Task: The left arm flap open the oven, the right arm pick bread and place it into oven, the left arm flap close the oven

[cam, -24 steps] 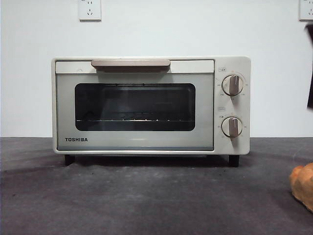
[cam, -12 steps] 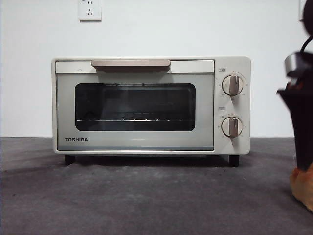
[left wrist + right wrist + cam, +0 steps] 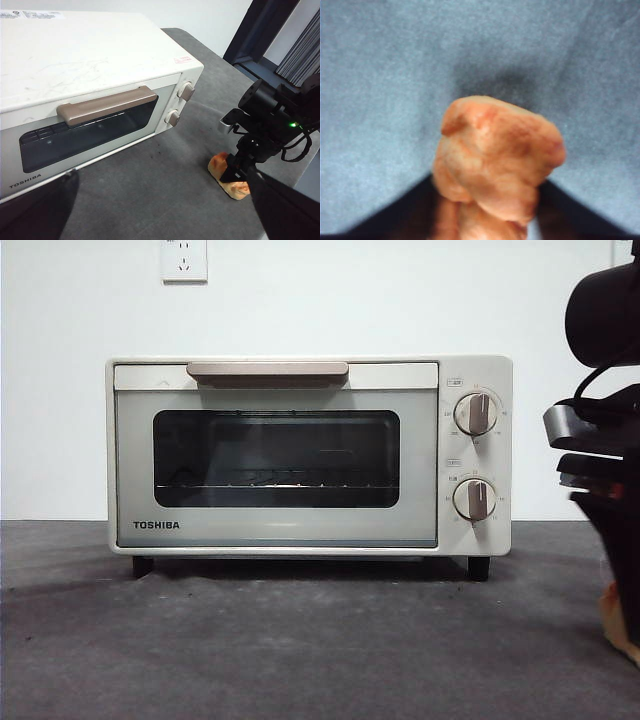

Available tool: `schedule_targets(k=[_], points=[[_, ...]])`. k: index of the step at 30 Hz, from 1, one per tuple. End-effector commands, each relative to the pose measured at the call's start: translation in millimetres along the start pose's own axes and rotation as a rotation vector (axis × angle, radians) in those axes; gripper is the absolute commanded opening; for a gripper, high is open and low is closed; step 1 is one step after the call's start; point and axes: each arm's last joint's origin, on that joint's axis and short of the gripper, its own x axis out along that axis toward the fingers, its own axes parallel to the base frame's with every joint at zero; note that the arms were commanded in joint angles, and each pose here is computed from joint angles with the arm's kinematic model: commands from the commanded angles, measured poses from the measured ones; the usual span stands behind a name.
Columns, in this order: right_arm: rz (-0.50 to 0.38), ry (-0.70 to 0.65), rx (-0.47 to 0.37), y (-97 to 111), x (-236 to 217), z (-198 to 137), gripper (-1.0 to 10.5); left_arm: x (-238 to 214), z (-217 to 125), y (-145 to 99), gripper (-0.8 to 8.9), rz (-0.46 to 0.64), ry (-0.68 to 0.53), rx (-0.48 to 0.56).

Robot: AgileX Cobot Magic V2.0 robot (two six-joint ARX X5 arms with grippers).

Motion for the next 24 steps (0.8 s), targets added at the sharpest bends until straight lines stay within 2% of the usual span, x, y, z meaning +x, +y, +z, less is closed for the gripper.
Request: schedule_targets(k=[1, 5, 9, 15, 20, 24], points=[[-0.012, 0.001, -0.005, 2, 1, 1, 1.3, -2, 6, -2, 5.91, -0.008, -0.018, 0.013], [-0.006, -0.009, -0.006, 3, -11, 2, 1.3, -2, 6, -2, 5.91, -0.003, -0.024, 0.016], [0.044, -0.045, -0.015, 6, -34, -1, 1.3, 2, 6, 2, 5.85, 0.073, -0.019, 0.007], [0.154, -0.176, -0.043, 5, -72, -20, 1.3, 26, 8, 13, 5.61, 0.096, 0.109, -0.051], [0.253, -0.336, -0.063, 3, -105, -42, 1.3, 58, 26, 25, 2.75, 0.111, 0.203, -0.093], [0.327, -0.436, -0.071, 0, -124, -61, 1.3, 86, 46, 35, 0.99, 0.12, 0.268, -0.119]])
